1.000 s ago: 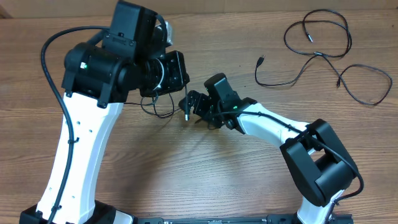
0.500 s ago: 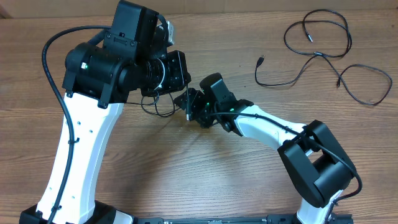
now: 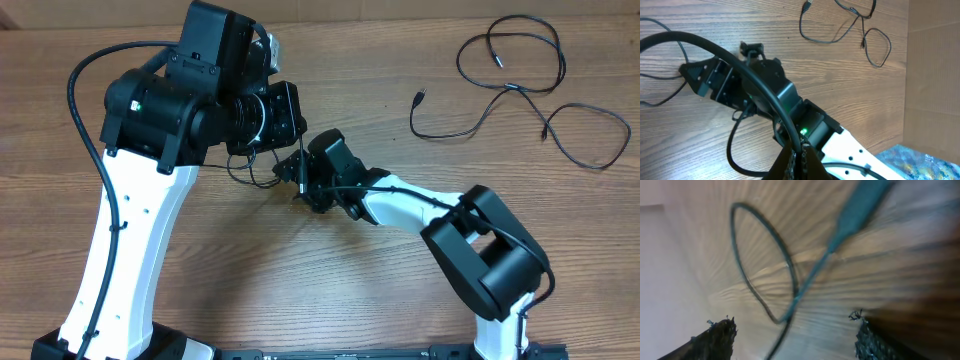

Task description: Untangle cables

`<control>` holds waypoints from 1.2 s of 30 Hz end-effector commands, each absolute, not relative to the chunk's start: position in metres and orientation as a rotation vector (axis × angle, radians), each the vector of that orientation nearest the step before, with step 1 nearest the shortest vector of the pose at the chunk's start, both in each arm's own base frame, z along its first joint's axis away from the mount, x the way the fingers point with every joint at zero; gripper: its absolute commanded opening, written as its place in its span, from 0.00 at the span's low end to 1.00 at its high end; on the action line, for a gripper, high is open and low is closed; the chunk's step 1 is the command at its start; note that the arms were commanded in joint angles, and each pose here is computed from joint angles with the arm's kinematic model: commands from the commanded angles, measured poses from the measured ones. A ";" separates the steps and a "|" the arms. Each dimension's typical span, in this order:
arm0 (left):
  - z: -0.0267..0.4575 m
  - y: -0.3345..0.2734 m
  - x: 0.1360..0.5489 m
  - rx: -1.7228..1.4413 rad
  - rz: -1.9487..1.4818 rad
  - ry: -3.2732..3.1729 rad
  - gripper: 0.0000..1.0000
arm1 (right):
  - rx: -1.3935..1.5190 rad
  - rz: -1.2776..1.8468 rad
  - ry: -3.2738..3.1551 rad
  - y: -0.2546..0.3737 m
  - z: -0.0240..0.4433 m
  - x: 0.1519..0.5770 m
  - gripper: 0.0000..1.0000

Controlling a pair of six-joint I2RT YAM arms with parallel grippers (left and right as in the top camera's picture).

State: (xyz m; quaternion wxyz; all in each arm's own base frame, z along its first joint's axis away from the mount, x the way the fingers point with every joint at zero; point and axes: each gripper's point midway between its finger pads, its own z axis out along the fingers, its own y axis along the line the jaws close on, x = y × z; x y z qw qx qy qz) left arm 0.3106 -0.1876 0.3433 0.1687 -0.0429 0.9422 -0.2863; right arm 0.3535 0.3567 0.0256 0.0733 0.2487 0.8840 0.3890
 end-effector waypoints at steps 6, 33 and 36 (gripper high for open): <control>0.350 -0.188 0.304 -0.098 -0.826 2.665 0.04 | 0.739 1.218 2.584 0.366 0.024 0.369 0.70; 0.338 -0.160 0.312 -0.177 -0.592 2.670 0.11 | 0.606 1.057 2.569 0.316 0.075 0.381 0.04; 0.336 -0.156 0.313 -0.188 -0.556 2.669 0.16 | 0.588 0.999 2.564 0.293 0.099 0.378 0.04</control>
